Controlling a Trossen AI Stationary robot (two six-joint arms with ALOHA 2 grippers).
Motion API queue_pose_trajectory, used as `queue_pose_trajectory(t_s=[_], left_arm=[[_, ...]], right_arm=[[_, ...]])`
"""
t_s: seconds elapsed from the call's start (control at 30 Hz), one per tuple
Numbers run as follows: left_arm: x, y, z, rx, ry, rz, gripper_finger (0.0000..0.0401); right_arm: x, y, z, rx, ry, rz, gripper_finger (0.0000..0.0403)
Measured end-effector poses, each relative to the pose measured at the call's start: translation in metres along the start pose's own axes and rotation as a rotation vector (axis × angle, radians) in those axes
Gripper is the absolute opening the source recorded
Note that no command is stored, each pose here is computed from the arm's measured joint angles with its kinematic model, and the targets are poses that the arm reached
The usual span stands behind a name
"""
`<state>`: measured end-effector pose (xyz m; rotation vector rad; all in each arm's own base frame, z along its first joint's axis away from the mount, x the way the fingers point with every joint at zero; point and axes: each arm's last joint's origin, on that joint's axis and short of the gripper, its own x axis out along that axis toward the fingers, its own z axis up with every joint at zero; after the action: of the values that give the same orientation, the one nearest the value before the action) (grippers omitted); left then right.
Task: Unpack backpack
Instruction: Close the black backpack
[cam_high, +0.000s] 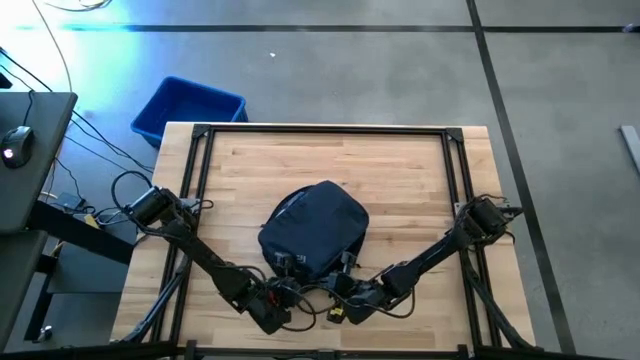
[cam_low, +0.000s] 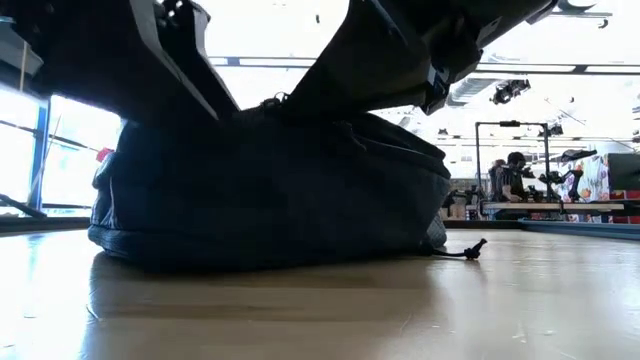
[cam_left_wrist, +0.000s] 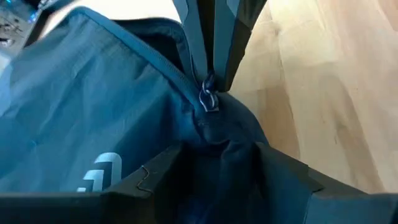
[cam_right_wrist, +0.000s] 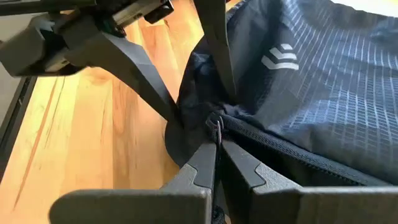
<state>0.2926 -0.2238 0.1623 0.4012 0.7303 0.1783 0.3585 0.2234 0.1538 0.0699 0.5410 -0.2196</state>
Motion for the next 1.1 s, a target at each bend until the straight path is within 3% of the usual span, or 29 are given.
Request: queue_pose_trajectory(t_s=[0.1, 0.2, 0.27, 0.47, 0.67, 0.9, 1.0, 1.1], left_arm=[[0.001, -0.002, 0.000, -0.003, -0.002, -0.007, 0.0120], [-0.001, -0.005, -0.001, 0.028, -0.008, -0.015, 0.0035], [-0.003, -0.007, -0.002, 0.058, -0.013, -0.016, 0.0012], [-0.012, -0.011, -0.012, 0.163, 0.028, 0.035, 0.0001], [-0.030, -0.018, -0.030, 0.333, 0.080, 0.084, 0.0000], [-0.040, -0.004, -0.055, 0.299, 0.188, 0.241, 0.0000], [-0.041, 0.007, -0.066, 0.287, 0.178, 0.364, 0.0000], [-0.041, 0.019, -0.068, 0.320, 0.178, 0.455, 0.0007]], right_arm=[[0.000, 0.000, -0.002, 0.010, 0.014, -0.003, 0.0000], [-0.001, -0.001, -0.003, 0.017, 0.026, -0.010, 0.0000], [-0.001, -0.001, -0.004, 0.013, 0.036, -0.004, 0.0000], [-0.011, -0.006, 0.003, 0.019, 0.077, 0.005, 0.0000], [-0.023, -0.023, -0.007, 0.067, 0.241, -0.126, 0.0000], [-0.034, -0.040, -0.026, 0.066, 0.408, -0.303, 0.0000], [-0.030, -0.031, -0.021, 0.072, 0.385, -0.192, 0.0000], [-0.018, -0.011, -0.003, 0.056, 0.207, 0.017, 0.0000]])
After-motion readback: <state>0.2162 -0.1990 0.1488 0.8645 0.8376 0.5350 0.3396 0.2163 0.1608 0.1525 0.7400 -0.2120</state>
